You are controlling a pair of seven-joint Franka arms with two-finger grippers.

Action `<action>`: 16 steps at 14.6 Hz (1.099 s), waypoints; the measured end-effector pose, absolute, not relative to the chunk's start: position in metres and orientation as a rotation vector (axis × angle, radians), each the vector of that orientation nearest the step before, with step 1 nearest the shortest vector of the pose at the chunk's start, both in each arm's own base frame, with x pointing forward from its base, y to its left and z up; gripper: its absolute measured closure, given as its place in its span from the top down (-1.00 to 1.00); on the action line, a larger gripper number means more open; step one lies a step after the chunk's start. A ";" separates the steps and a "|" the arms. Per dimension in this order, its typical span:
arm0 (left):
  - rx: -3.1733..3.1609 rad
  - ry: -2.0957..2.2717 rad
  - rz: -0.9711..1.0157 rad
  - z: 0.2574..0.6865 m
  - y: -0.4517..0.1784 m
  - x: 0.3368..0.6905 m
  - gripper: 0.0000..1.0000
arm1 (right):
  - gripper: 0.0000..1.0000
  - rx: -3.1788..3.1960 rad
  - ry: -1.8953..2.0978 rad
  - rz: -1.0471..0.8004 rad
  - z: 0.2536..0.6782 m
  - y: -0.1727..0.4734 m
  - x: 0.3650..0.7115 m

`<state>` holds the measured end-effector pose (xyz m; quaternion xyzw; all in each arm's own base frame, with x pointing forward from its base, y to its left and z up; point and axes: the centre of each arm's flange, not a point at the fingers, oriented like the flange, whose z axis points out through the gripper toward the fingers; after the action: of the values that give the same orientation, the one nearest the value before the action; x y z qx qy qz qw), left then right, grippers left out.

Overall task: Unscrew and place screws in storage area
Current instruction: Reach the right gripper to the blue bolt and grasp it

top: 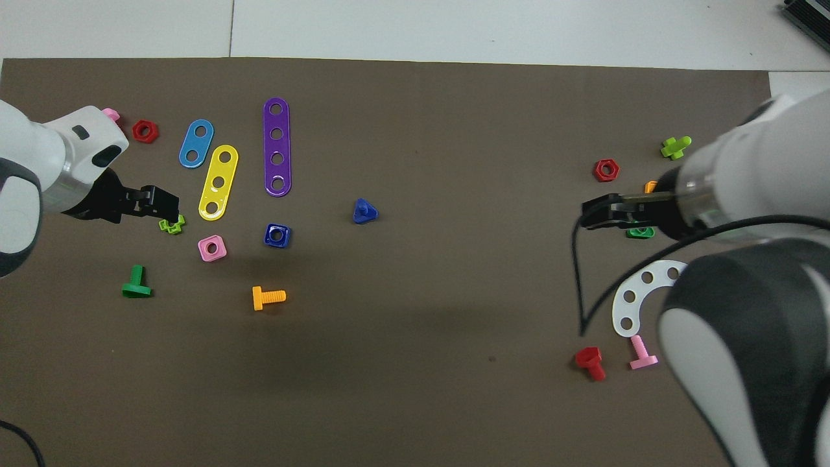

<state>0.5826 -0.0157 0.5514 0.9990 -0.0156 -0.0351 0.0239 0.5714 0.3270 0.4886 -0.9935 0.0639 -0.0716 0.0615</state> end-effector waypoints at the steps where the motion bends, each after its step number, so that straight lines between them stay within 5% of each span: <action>1: 3.094 -0.041 -0.101 0.560 -0.012 0.580 1.00 | 1.00 -3.005 0.182 -0.217 0.460 0.352 0.577; 7: 3.152 -0.087 -0.066 0.598 -0.019 0.565 1.00 | 1.00 -3.019 0.056 -0.285 0.346 0.467 0.580; 13: 3.152 -0.098 -0.067 0.594 -0.024 0.566 1.00 | 0.95 -2.988 -0.052 -0.420 0.342 0.470 0.592; 16: 3.152 -0.098 -0.065 0.592 -0.024 0.566 1.00 | 0.44 -3.005 -0.094 -0.409 0.325 0.467 0.589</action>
<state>0.5660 -0.0244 0.5919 0.9993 -0.0311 -0.0206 -0.0064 0.5894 0.4674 0.3255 -0.9890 -0.0311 -0.1345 0.0535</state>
